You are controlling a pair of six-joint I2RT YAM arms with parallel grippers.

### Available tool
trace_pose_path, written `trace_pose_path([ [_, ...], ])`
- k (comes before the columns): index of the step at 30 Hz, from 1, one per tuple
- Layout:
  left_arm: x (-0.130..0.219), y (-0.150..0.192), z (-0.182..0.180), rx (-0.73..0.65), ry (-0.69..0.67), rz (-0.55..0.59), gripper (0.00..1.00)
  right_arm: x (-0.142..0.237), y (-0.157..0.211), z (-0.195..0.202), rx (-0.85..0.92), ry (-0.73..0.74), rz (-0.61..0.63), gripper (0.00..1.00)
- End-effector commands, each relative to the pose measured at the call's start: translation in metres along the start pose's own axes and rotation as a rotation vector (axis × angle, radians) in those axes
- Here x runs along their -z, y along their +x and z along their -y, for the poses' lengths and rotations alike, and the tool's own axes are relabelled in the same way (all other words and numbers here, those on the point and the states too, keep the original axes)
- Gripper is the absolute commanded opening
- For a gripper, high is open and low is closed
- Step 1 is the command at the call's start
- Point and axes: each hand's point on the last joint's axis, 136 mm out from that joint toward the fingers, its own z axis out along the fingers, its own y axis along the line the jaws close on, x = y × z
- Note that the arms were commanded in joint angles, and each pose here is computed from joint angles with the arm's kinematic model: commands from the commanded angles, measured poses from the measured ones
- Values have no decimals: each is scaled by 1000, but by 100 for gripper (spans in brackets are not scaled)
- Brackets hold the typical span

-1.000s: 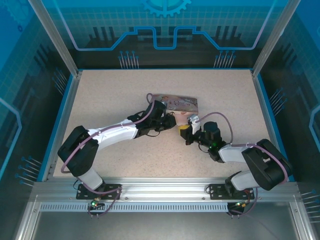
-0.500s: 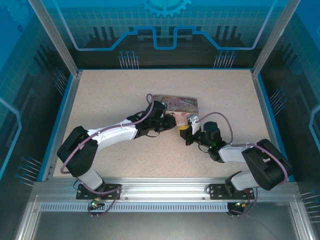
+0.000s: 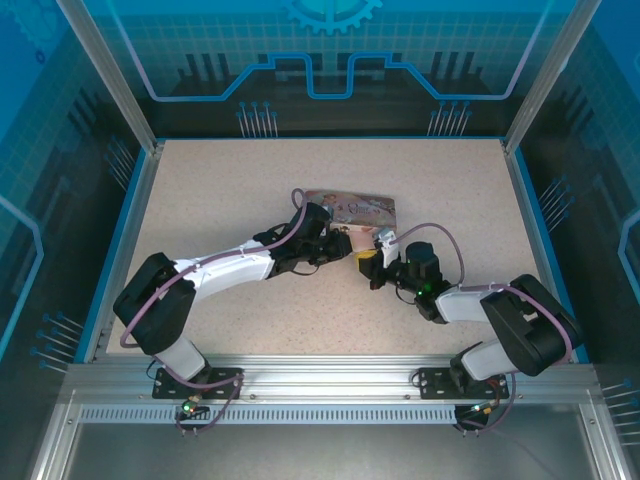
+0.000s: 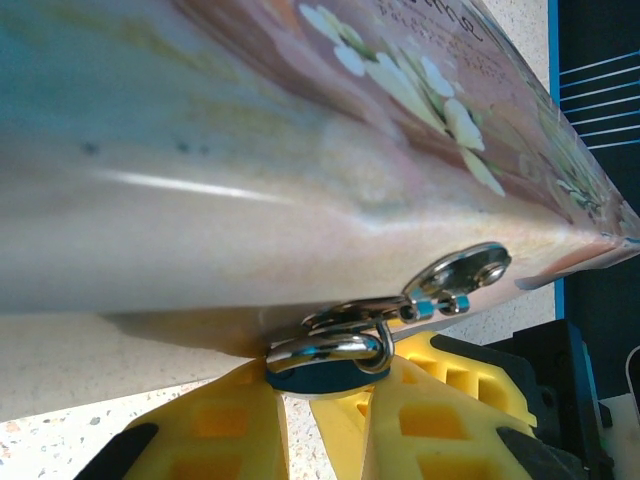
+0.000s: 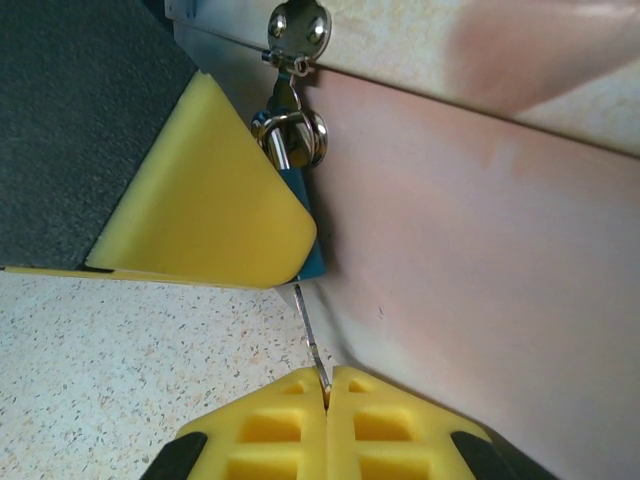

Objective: Unlock a padlock with a key

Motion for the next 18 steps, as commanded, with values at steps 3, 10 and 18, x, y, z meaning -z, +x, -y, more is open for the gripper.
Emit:
trace_pose_path([
  [3, 13, -11, 24, -5, 95, 35, 0, 1, -22, -3, 15, -21, 62, 0],
  [10, 13, -11, 25, -5, 101, 33, 0, 5, -31, -5, 25, -19, 85, 0],
  [18, 13, -10, 26, -4, 108, 32, 0, -1, -33, -1, 20, -3, 71, 0],
])
